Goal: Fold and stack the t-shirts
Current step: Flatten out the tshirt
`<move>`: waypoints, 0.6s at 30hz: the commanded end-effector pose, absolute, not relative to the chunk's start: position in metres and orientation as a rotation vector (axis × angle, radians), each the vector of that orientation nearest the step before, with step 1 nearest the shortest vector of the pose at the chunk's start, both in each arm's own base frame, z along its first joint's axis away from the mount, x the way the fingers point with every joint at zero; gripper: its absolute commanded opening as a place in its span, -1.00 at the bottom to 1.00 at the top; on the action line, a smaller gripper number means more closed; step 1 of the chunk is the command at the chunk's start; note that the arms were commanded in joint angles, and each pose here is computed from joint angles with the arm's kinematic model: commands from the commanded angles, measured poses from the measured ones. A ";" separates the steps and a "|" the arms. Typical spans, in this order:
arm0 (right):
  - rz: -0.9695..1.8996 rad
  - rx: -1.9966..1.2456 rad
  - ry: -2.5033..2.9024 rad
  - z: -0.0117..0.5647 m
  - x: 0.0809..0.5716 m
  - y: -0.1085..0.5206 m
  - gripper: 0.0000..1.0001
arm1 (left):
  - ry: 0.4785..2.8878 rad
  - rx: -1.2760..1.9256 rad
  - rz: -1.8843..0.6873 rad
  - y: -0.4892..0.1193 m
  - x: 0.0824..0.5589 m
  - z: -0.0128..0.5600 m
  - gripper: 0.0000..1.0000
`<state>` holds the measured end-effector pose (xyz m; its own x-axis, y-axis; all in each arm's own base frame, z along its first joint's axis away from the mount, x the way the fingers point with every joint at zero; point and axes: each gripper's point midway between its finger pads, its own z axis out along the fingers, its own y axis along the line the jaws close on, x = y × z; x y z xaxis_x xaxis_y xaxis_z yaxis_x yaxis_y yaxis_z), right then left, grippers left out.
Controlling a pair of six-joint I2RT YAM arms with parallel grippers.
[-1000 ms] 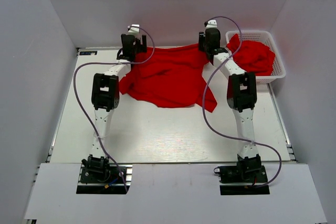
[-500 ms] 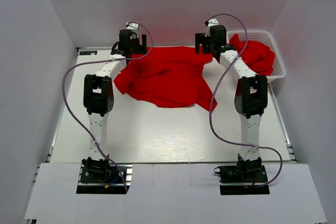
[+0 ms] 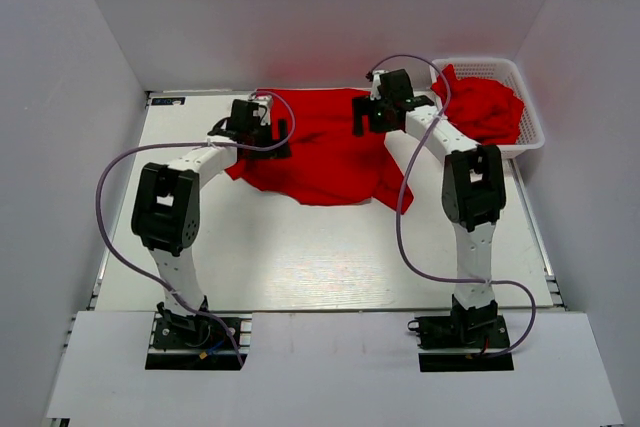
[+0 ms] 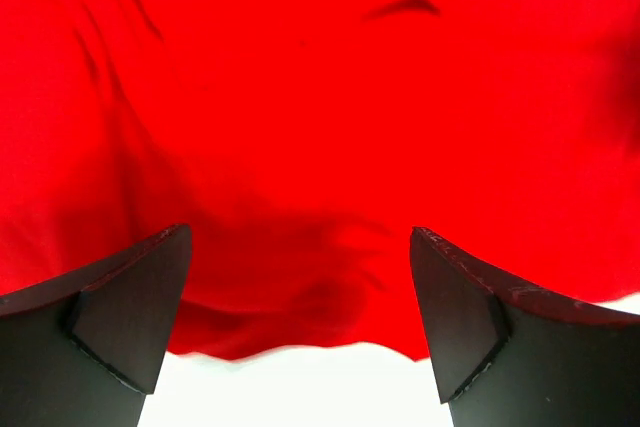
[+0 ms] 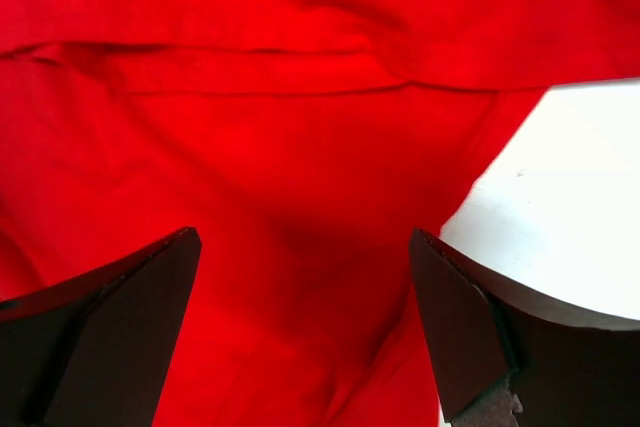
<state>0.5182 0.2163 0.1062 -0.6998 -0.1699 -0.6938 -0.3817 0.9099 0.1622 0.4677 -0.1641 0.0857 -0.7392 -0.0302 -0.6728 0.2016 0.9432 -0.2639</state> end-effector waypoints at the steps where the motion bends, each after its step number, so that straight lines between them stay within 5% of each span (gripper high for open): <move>1: 0.413 -0.401 2.366 0.099 0.516 0.224 0.81 | 2.369 0.105 -0.486 -0.177 0.459 0.095 1.00; 13: 0.429 -0.395 2.533 0.037 0.487 0.220 0.81 | 2.522 -0.027 -0.358 -0.157 0.471 0.026 1.00; 18: 0.460 -0.431 2.625 0.013 0.437 0.216 0.81 | 2.546 -0.076 -0.181 -0.133 0.488 0.009 1.00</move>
